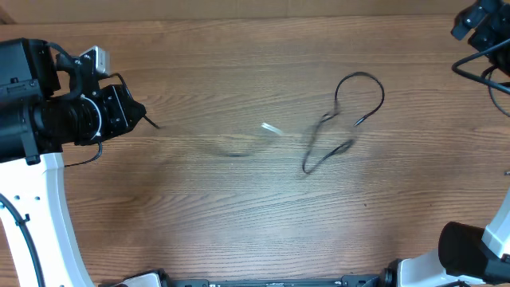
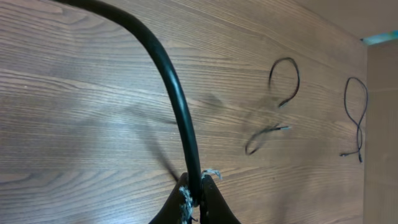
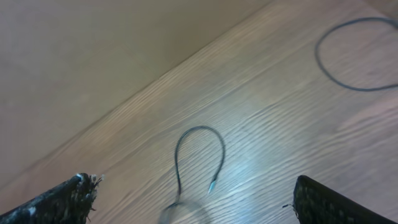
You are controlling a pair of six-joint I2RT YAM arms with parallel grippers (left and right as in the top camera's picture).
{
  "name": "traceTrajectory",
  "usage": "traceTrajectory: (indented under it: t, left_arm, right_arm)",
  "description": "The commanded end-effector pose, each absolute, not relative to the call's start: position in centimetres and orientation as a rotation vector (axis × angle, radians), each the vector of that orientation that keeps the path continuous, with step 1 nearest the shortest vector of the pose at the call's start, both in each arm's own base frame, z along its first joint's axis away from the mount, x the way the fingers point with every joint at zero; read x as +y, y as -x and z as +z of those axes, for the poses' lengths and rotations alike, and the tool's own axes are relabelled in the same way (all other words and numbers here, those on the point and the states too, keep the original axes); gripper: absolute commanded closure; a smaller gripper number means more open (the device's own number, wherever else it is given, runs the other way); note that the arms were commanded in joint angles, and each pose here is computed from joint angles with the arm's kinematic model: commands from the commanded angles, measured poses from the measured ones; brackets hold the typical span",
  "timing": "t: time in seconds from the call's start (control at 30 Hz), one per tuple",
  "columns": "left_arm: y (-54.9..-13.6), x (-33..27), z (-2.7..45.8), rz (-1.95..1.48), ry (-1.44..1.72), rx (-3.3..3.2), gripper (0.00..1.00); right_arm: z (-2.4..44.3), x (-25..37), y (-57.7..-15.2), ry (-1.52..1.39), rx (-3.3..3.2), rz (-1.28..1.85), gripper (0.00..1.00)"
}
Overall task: Untangle cables
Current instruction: 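Release the cables onto the table from both grippers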
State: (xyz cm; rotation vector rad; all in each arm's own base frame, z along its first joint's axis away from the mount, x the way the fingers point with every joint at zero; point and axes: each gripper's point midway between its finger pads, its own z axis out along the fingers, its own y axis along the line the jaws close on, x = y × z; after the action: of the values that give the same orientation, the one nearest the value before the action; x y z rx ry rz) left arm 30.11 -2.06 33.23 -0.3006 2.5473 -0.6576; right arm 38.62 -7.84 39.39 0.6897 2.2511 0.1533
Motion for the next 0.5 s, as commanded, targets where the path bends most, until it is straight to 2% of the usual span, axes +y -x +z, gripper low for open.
traceTrajectory:
  t: [0.0, 0.27, 0.47]
  left_arm:
    - [-30.2, -3.0, 33.7, -0.736, 0.246, 2.528, 0.96]
    - [-29.4, -6.6, 36.0, -1.025, 0.088, 2.437, 0.96]
    - [-27.5, -11.8, 39.2, -1.382, -0.084, 2.327, 0.96]
  right_arm:
    - [40.1, -4.5, -39.2, -0.475, 2.283, 0.315, 0.0]
    - [39.3, 7.0, -36.8, 0.304, 2.337, 0.696, 0.0]
    - [38.1, 14.2, -33.2, 0.926, 2.197, 0.766, 0.0]
